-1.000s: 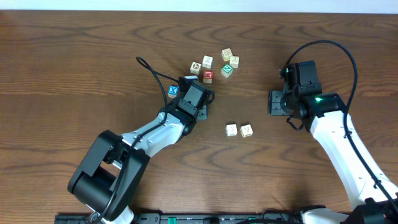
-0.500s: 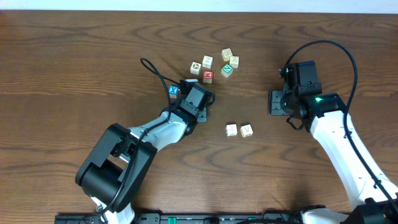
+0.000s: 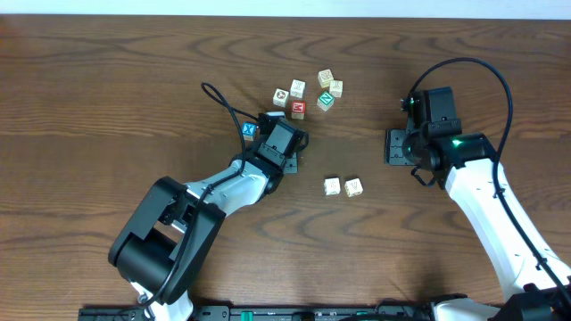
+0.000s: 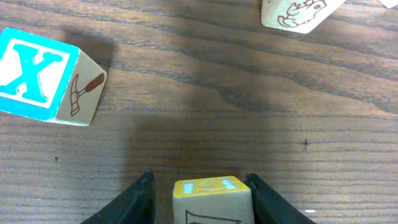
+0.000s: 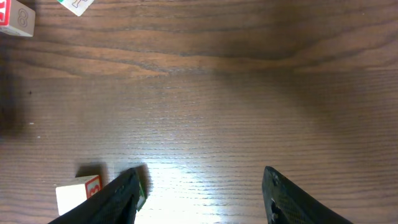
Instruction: Lift 4 blocks
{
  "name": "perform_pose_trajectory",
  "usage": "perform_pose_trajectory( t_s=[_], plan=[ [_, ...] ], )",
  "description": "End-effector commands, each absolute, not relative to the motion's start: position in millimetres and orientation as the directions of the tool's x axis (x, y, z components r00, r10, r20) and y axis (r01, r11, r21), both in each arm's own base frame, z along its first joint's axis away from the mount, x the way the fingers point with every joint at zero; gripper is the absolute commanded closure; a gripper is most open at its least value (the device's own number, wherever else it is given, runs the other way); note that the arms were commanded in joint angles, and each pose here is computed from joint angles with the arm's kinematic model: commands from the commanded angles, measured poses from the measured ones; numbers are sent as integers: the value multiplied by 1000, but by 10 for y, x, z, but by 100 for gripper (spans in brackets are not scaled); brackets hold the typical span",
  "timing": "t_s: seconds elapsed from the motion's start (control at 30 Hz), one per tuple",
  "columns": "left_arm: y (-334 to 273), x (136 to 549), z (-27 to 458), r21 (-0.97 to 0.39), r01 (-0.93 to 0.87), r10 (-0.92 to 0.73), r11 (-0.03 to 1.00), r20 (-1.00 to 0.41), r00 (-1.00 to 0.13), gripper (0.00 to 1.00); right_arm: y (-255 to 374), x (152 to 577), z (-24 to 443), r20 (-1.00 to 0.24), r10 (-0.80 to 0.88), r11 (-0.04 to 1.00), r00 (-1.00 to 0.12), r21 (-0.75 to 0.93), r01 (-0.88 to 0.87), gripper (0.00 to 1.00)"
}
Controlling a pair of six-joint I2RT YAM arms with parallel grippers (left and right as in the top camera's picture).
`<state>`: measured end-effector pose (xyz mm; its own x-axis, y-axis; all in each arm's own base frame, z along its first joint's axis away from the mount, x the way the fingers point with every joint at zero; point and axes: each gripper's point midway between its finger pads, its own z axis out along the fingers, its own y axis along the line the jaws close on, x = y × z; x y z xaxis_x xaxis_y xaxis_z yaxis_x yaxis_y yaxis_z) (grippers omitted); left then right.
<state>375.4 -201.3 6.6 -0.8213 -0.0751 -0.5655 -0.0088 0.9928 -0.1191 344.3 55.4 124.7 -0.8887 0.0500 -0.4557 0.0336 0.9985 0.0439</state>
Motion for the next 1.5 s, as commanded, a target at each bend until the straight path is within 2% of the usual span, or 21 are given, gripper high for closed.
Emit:
perform_pose_trajectory(
  t_s=[0.0, 0.07, 0.2, 0.43, 0.7, 1.2, 1.47],
  plan=[
    [-2024, 3830, 131, -115, -12, -77, 993, -584, -808, 62, 506, 3444, 1227, -454, 69, 998, -888, 40, 57, 39],
    [-2024, 3829, 132, -115, -12, -77, 993, -584, -808, 67, 506, 3444, 1227, -454, 69, 998, -888, 40, 57, 39],
    [-2024, 3824, 144, -116, -11, -77, 993, -584, -808, 72, 505, 3444, 1227, -454, 69, 998, -888, 39, 57, 39],
    [-2053, 3759, 353, -124, 4, -71, 992, -594, -801, 75, 506, 3446, 1228, -455, 69, 998, -888, 40, 57, 40],
    [-2274, 3425, 443, -105, 76, 4, 992, -561, -827, 77, 507, 3451, 1231, -457, 69, 998, -887, 40, 57, 40],
    [-2625, 2956, 361, -220, -92, -190, 971, -482, -856, 81, 507, 3450, 1230, -457, 69, 998, -887, 40, 57, 39],
    [-2641, 2916, 296, -210, -95, -186, 973, -473, -861, 81, 506, 3448, 1229, -456, 69, 998, -887, 40, 57, 39]
  ],
)
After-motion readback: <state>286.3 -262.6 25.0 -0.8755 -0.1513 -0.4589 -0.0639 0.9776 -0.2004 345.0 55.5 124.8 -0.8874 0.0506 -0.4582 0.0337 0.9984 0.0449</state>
